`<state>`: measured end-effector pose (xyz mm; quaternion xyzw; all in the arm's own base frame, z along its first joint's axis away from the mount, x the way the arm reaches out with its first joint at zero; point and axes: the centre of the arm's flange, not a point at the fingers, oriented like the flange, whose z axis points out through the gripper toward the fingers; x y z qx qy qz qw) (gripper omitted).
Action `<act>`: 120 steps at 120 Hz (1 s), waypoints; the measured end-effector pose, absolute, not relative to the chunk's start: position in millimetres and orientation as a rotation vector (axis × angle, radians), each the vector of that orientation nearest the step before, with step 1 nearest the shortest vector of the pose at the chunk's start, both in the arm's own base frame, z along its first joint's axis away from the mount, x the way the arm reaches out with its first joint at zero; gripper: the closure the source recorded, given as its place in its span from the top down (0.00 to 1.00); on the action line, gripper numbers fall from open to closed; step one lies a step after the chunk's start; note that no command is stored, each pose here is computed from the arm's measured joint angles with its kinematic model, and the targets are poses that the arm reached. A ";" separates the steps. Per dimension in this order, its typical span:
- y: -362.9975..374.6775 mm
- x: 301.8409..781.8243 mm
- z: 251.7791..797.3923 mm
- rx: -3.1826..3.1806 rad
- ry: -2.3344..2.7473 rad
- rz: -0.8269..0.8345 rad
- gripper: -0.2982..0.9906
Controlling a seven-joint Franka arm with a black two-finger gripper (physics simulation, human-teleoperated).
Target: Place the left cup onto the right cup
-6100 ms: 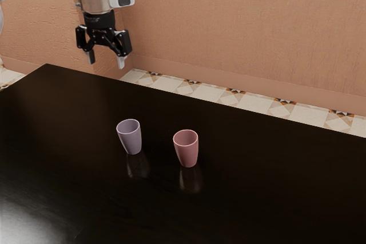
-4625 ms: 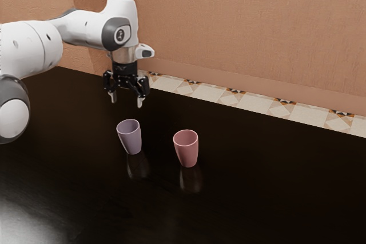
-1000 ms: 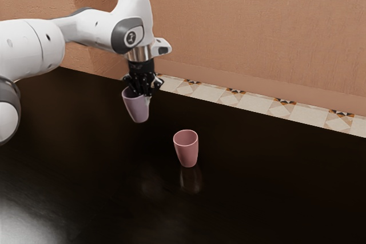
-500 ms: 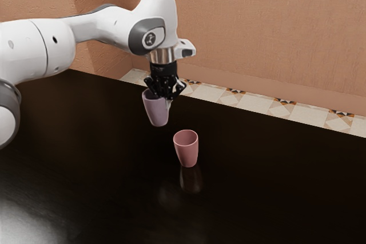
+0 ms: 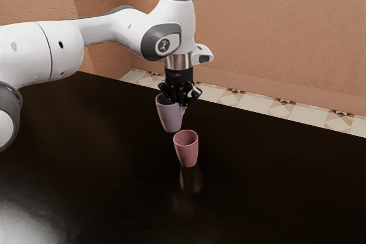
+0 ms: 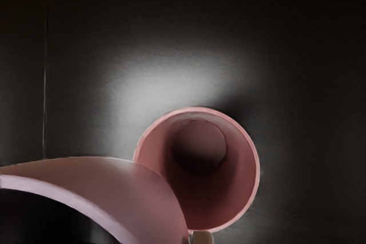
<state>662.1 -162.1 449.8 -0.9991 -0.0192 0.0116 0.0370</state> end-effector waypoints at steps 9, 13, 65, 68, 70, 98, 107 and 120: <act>-168.9 661.4 450.6 -3.068 -0.059 0.030 0.16; -172.8 660.7 450.8 -3.069 -0.058 0.029 0.16; -177.4 675.7 438.4 -3.051 -0.114 0.011 0.16; -177.4 676.0 436.7 -3.050 -0.117 0.014 0.16; -177.4 676.1 435.9 -3.050 -0.119 0.016 0.16; -177.9 678.7 422.7 -3.048 -0.141 0.035 0.16; -178.9 679.1 419.6 -3.048 -0.145 0.039 0.16; -186.7 678.1 417.0 -3.049 -0.136 0.039 0.16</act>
